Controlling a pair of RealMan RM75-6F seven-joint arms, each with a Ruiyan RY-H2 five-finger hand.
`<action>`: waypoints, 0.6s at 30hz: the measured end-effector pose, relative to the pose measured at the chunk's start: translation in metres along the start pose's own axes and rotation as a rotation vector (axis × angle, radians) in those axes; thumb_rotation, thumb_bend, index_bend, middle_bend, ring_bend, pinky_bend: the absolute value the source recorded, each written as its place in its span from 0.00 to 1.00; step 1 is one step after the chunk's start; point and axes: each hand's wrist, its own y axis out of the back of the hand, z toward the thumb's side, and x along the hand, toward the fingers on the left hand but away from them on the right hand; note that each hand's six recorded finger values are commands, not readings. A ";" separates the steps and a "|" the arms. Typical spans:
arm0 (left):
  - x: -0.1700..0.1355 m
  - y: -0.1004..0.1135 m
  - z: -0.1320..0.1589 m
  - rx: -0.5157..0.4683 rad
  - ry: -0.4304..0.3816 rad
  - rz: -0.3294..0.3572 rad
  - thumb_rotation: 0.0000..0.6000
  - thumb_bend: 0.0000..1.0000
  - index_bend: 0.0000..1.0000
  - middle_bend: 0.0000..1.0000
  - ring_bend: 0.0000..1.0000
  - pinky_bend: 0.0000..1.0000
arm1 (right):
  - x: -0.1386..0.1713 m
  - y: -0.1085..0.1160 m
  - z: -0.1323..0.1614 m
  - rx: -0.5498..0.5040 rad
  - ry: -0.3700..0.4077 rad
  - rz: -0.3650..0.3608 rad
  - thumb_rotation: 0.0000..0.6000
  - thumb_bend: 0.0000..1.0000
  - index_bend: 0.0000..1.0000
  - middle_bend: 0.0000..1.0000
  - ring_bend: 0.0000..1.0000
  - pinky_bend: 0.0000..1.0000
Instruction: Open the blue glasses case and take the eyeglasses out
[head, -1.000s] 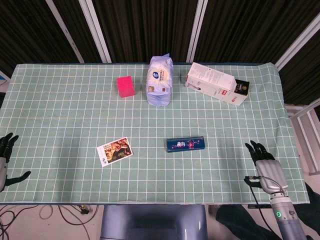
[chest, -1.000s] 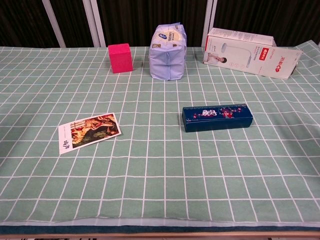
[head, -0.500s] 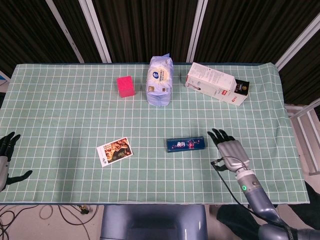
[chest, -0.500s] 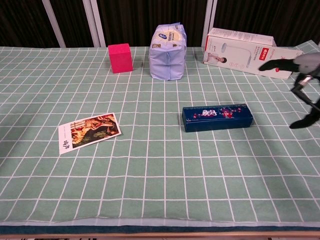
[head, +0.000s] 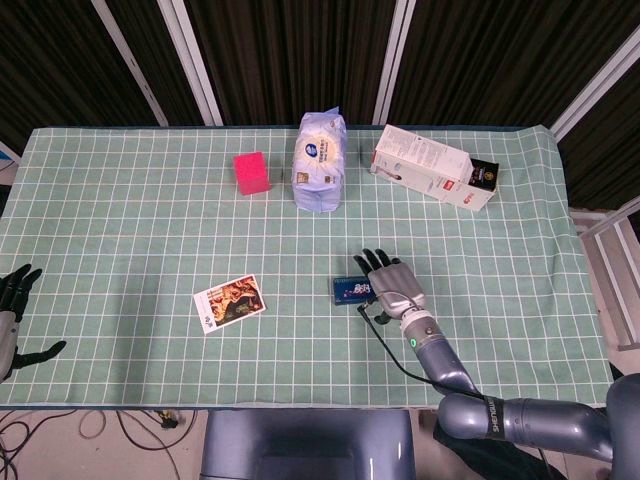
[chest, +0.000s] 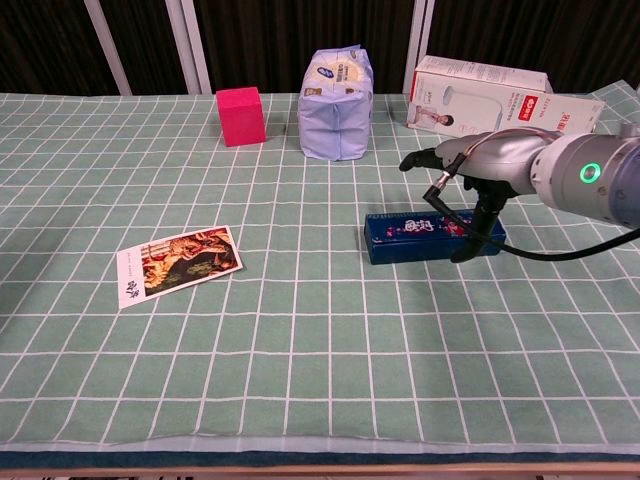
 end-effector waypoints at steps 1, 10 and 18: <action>0.000 0.000 0.000 -0.002 0.001 -0.001 1.00 0.00 0.00 0.00 0.00 0.00 | -0.004 0.001 0.002 0.010 0.000 -0.001 1.00 0.20 0.08 0.00 0.00 0.24; 0.002 0.000 -0.002 -0.017 0.014 -0.011 1.00 0.00 0.00 0.00 0.00 0.00 | -0.028 0.003 0.009 0.056 -0.003 0.007 1.00 0.25 0.13 0.00 0.00 0.24; 0.003 -0.001 -0.003 -0.026 0.020 -0.020 1.00 0.00 0.00 0.00 0.00 0.00 | -0.031 -0.008 0.013 0.045 -0.001 0.036 1.00 0.36 0.19 0.00 0.00 0.24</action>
